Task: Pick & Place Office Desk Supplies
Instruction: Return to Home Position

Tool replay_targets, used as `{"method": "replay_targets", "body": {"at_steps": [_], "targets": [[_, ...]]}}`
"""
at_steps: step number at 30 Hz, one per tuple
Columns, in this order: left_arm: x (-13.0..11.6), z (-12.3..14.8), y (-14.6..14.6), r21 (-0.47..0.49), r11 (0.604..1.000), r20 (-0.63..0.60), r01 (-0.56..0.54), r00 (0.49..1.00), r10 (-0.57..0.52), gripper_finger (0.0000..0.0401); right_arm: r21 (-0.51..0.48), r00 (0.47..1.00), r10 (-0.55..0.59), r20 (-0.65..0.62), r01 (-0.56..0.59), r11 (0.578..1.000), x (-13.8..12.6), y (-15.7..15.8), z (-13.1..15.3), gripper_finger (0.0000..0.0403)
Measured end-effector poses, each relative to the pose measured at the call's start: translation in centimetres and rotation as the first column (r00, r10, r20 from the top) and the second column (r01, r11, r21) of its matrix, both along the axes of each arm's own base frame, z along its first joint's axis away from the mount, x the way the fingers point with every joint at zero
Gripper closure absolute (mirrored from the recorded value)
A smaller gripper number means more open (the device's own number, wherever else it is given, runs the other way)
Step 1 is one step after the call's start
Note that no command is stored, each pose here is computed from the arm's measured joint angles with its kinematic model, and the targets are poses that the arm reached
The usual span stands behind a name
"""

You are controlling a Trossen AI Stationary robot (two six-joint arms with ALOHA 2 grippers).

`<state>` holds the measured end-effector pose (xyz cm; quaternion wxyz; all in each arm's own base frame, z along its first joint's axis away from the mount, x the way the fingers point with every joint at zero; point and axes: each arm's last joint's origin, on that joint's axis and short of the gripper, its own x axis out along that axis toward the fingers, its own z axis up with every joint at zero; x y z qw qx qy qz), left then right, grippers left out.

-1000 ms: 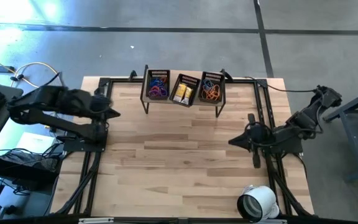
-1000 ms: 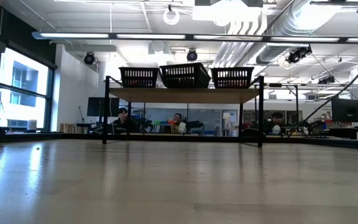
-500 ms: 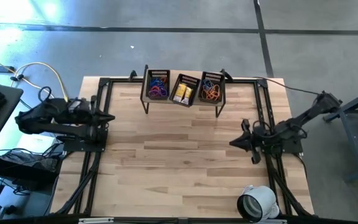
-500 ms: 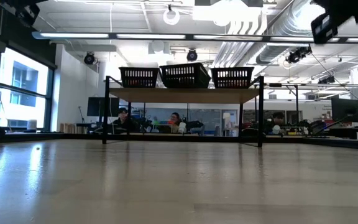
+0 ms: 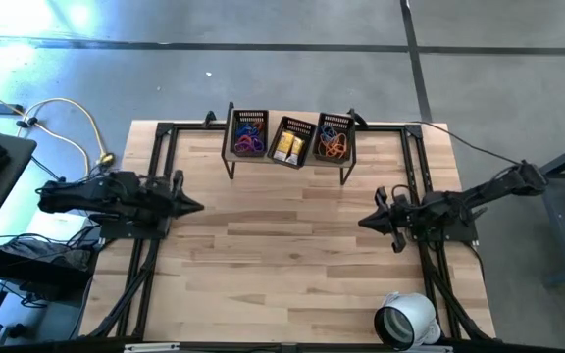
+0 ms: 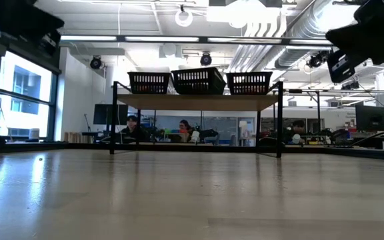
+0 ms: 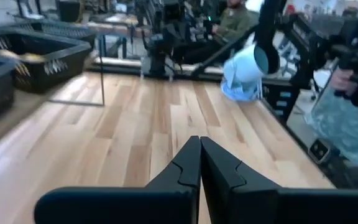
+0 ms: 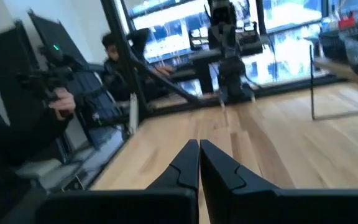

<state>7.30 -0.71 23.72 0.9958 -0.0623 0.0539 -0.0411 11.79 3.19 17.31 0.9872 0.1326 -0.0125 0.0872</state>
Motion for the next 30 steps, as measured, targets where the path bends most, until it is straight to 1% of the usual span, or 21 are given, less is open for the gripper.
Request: {"method": "replay_targets", "body": {"at_steps": [3, 5, 11, 17, 19, 24, 30], "targets": [[0.6, -1.4, -0.1, 0.014, 1.0, -0.022, 0.021, 1.0, -0.021, 0.0401, -0.013, 0.999, -0.001, -0.044, 0.0, 1.0, 0.1, 0.0, -0.5, 0.0401], [0.9, -2.1, -0.2, 0.022, 0.999, -0.016, 0.042, 0.999, -0.042, 0.0401, -0.015, 0.998, -0.001, -0.068, 0.0, 1.0, 0.2, 0.0, -0.7, 0.0401], [1.6, -3.7, -0.3, 0.018, 0.998, -0.015, 0.056, 0.998, -0.056, 0.0401, -0.023, 0.996, 0.0, -0.086, -0.002, 1.0, 0.3, 0.1, -0.9, 0.0401], [1.9, -4.7, -0.7, 0.003, 0.986, 0.014, 0.168, 0.986, -0.168, 0.0401, -0.042, 0.996, 0.0, -0.086, -0.003, 0.999, 0.3, 0.1, -0.9, 0.0401], [2.1, -5.3, -0.7, 0.001, 0.986, 0.034, 0.168, 0.985, -0.168, 0.0401, -0.044, 0.996, -0.001, -0.091, -0.003, 0.999, 0.3, 0.1, -1.0, 0.0401], [2.6, -6.8, -0.6, -0.014, 0.993, 0.079, 0.115, 0.99, -0.114, 0.0401, -0.048, 0.995, -0.003, -0.103, -0.002, 0.999, 0.3, 0.1, -1.1, 0.0401], [2.8, -7.4, -0.5, -0.006, 0.996, 0.047, 0.084, 0.995, -0.083, 0.0401, -0.053, 0.992, -0.001, -0.123, -0.005, 0.999, 0.2, 0.1, -1.3, 0.0401]]}}
